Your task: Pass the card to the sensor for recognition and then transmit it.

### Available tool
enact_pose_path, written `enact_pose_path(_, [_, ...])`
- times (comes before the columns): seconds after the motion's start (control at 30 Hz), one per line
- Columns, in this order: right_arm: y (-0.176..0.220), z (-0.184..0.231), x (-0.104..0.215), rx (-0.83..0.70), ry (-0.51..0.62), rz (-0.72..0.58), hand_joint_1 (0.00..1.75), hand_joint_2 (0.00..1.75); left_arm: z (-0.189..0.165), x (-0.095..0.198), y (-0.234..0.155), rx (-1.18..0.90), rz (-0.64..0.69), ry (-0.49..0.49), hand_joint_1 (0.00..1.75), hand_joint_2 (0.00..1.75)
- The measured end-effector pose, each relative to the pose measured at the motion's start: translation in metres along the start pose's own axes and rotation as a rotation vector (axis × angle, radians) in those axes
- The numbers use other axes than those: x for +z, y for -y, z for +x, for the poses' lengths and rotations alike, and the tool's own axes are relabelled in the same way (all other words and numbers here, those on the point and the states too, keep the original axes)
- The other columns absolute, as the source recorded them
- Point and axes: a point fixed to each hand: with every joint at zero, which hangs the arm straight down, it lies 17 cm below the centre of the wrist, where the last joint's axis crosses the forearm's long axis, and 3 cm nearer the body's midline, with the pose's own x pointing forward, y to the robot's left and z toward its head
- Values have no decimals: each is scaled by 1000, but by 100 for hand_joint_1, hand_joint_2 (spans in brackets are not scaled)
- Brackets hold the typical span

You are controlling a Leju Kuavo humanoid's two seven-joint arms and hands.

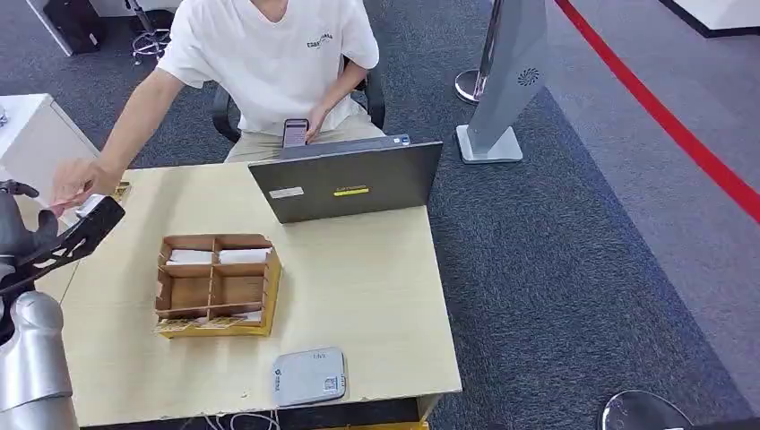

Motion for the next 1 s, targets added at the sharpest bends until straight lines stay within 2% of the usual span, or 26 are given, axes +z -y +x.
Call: enact_pose_path(1.0, [1, -2, 0, 12, -5, -6, 0, 175, 1, 1, -1, 0, 8, 8, 175, 175])
